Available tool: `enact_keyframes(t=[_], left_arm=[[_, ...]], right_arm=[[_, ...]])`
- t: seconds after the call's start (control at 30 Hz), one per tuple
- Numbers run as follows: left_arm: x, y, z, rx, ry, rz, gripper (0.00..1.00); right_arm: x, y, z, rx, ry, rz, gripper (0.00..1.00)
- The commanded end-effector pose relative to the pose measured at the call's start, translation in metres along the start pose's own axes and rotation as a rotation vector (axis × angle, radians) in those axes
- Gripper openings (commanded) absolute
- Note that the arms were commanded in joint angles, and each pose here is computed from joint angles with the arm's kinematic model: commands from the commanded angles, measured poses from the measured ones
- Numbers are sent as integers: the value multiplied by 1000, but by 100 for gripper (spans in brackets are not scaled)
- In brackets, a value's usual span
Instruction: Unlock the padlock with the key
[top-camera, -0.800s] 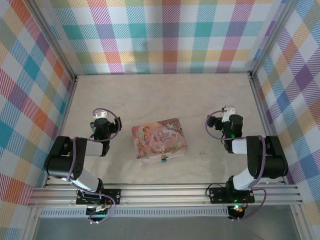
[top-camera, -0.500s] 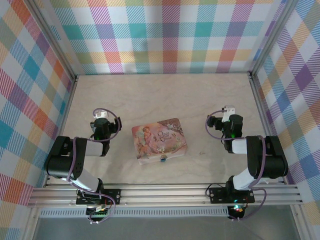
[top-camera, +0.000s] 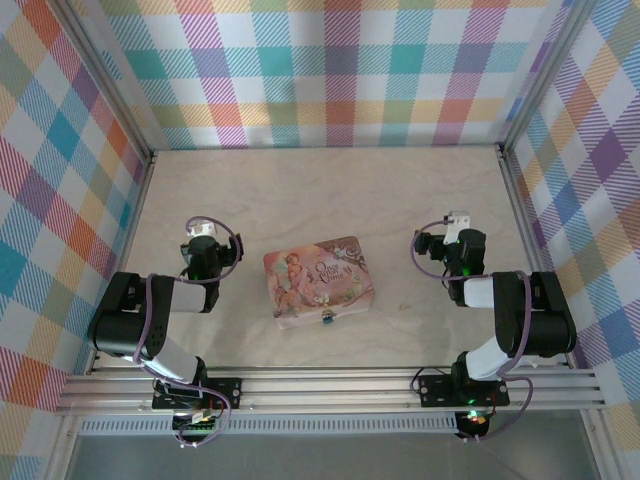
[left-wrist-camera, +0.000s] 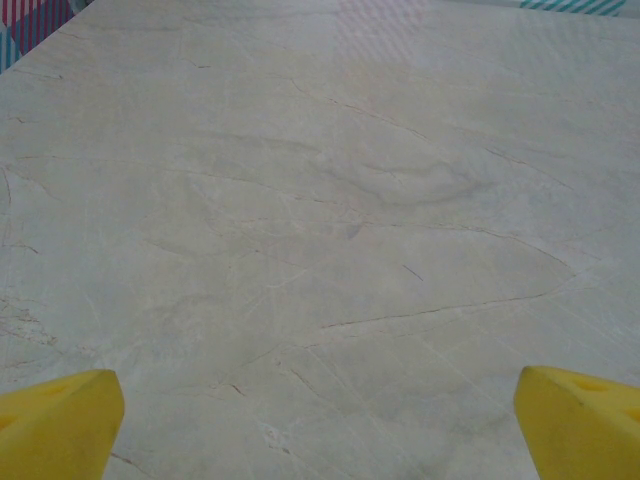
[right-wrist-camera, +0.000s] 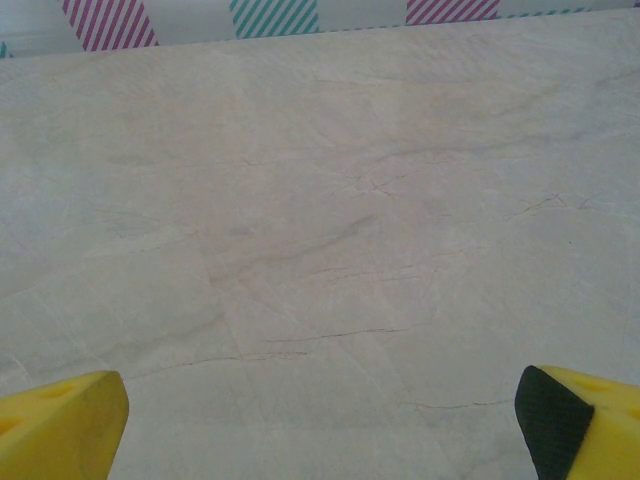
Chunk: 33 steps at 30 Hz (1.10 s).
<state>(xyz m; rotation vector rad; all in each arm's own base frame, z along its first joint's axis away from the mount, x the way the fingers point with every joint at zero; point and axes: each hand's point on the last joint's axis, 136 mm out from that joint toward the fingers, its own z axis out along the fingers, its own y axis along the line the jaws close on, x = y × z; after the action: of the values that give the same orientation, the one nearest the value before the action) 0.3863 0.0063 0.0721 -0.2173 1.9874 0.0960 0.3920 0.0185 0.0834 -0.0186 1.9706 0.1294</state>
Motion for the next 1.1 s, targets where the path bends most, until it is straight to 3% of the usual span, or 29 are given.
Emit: enact_keyframes(t=[0.0,0.23,0.4,0.6,0.77,0.9,1.07], left_arm=[[-13,0,2,5,-40,6,100],[-55,-1,-16,-11,-4,6,100],[-91,-7,-36,30,-34,-119,100],[-98,-33,-57,140,117,-367,100],[-90,-71,-73,270,229,-472,100],[-87,-101,-84,336,299,-430,100],[-96,-119,-92,387,297,-408,100]], right_arm=[[-12,2,1,-13,-27,-4,100],[-33,0,-19,20,47,47,100],[-46,13,-38,-19,160,195,100],[-49,47,-67,-127,317,401,94],[-18,79,-99,-105,559,410,81],[19,104,-122,-97,761,366,71],[61,109,-140,-13,938,300,61]])
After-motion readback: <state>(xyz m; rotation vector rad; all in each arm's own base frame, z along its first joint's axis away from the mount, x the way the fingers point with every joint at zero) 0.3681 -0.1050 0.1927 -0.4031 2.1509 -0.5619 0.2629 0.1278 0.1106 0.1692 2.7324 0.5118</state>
